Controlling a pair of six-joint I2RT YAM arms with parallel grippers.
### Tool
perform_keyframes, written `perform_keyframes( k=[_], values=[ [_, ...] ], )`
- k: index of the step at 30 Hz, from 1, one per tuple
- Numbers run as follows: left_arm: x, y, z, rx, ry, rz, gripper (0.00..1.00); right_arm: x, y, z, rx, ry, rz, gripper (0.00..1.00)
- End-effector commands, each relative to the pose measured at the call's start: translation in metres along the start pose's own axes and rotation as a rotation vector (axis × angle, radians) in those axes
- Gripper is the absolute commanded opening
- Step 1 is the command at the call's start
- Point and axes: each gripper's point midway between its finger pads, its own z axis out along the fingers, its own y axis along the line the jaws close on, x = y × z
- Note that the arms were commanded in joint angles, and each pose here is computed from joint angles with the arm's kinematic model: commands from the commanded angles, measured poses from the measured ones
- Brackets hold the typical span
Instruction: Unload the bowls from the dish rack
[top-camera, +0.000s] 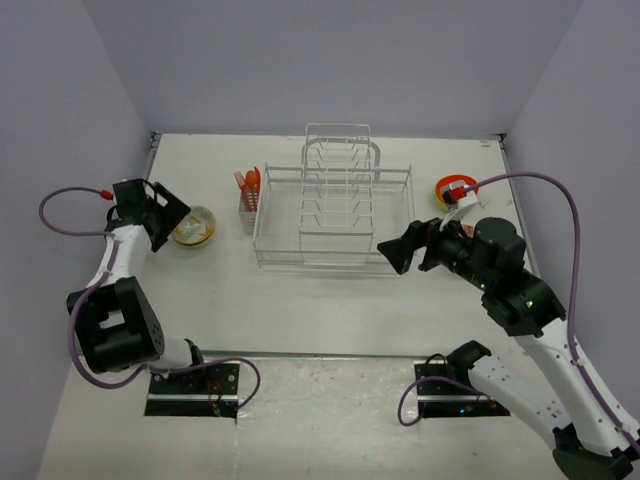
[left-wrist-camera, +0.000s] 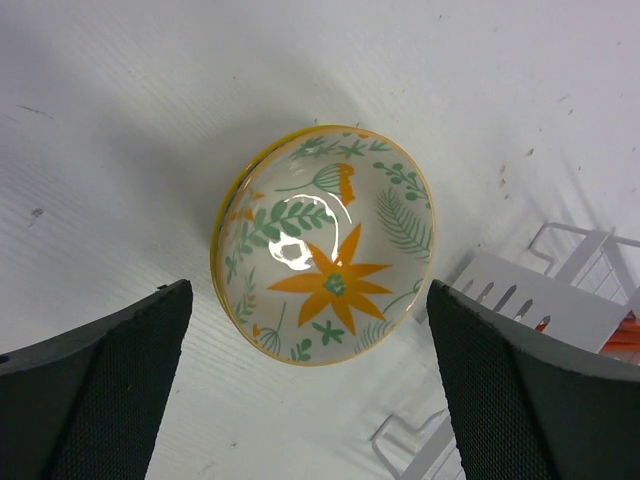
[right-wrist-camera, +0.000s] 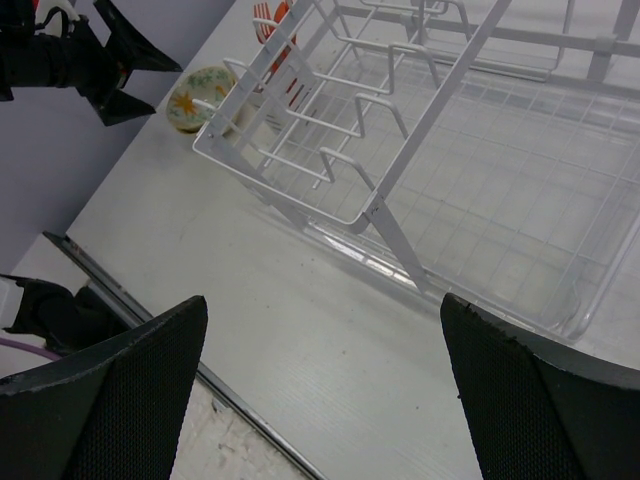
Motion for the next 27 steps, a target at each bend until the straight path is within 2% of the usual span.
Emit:
perform_keyframes(
  k=[1, 6, 10, 13, 15, 18, 21, 27],
  values=[
    [-0.018, -0.009, -0.023, 0.009, -0.056, 0.029, 1.0, -0.009, 0.005, -0.001, -0.029, -0.036, -0.027, 0.99],
    [-0.027, -0.023, -0.061, 0.062, -0.111, 0.116, 1.0, -0.011, -0.013, 0.001, 0.073, -0.051, -0.016, 0.99],
    [-0.037, -0.039, -0.125, 0.057, -0.268, 0.283, 1.0, -0.02, -0.037, -0.006, 0.226, -0.096, 0.005, 0.99],
    [-0.029, -0.045, -0.165, 0.076, -0.334, 0.373, 1.0, -0.033, -0.056, -0.024, 0.364, -0.143, 0.034, 0.99],
    [-0.024, -0.041, -0.182, 0.091, -0.343, 0.399, 1.0, -0.037, -0.07, -0.041, 0.466, -0.166, 0.037, 0.99],
    [-0.025, -0.035, -0.222, 0.14, -0.429, 0.425, 1.0, -0.049, -0.086, -0.069, 0.581, -0.235, 0.021, 0.99],
    [-0.022, -0.032, -0.244, 0.169, -0.465, 0.427, 1.0, -0.049, -0.094, -0.087, 0.637, -0.264, -0.021, 0.99],
    [-0.004, -0.019, -0.259, 0.218, -0.522, 0.477, 1.0, -0.043, -0.097, -0.114, 0.654, -0.299, -0.026, 0.99]
  ],
)
